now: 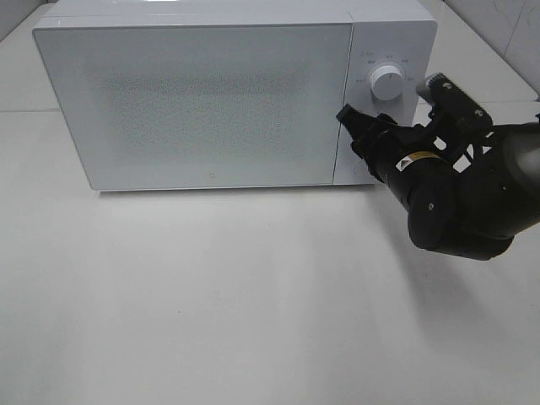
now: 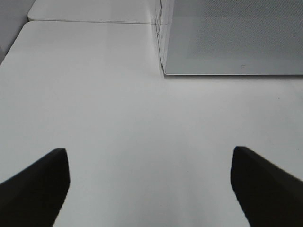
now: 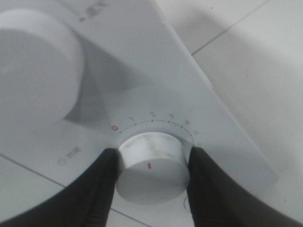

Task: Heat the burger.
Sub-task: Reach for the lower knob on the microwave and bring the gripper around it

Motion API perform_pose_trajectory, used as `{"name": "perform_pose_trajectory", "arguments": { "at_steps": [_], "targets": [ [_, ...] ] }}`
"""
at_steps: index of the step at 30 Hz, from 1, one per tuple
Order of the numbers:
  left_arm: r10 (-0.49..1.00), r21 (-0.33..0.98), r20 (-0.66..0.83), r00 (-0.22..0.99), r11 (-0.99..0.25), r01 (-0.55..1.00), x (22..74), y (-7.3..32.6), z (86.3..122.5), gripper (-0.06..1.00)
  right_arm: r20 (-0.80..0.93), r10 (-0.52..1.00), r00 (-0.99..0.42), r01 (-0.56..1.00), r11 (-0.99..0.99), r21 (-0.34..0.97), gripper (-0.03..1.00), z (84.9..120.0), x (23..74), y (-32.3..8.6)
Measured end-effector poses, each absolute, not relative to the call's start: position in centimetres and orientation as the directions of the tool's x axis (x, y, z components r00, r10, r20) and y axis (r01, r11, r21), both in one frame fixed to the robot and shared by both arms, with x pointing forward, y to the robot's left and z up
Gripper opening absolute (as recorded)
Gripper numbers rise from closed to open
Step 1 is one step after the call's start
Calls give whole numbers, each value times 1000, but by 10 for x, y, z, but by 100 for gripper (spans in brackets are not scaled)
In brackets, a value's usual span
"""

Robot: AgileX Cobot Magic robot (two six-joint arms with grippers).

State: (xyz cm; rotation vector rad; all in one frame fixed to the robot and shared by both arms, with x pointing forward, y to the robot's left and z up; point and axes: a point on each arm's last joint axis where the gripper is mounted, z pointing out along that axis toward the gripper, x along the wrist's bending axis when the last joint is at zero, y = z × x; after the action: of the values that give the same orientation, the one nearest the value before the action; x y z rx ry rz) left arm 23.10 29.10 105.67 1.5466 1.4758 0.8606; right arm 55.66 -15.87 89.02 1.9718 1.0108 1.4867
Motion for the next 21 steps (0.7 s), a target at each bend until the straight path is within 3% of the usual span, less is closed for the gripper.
{"name": "perform_pose_trajectory", "arguments": {
  "at_steps": [2,5,6,9,13,21],
  "targets": [
    [995,898,-57,82,15,440,231,291,1057,84,829,520,208,208,-851,482,39,890,555,-159],
    [995,898,-57,82,15,440,231,291,1057,84,874,433,223,181,-899,399,40,889,556,-159],
    [995,898,-57,82,15,440,231,291,1057,84,928,286,239,138,-956,259,40,889,556,-159],
    [995,898,-57,82,15,440,231,291,1057,84,959,130,253,97,-989,109,40,889,556,-160],
    [995,898,-57,82,15,440,231,291,1057,84,964,51,260,75,-997,33,40,889,556,-160],
    [995,898,-57,82,15,440,231,291,1057,84,965,38,260,72,-997,20,40,889,556,-160]
  ]
}}
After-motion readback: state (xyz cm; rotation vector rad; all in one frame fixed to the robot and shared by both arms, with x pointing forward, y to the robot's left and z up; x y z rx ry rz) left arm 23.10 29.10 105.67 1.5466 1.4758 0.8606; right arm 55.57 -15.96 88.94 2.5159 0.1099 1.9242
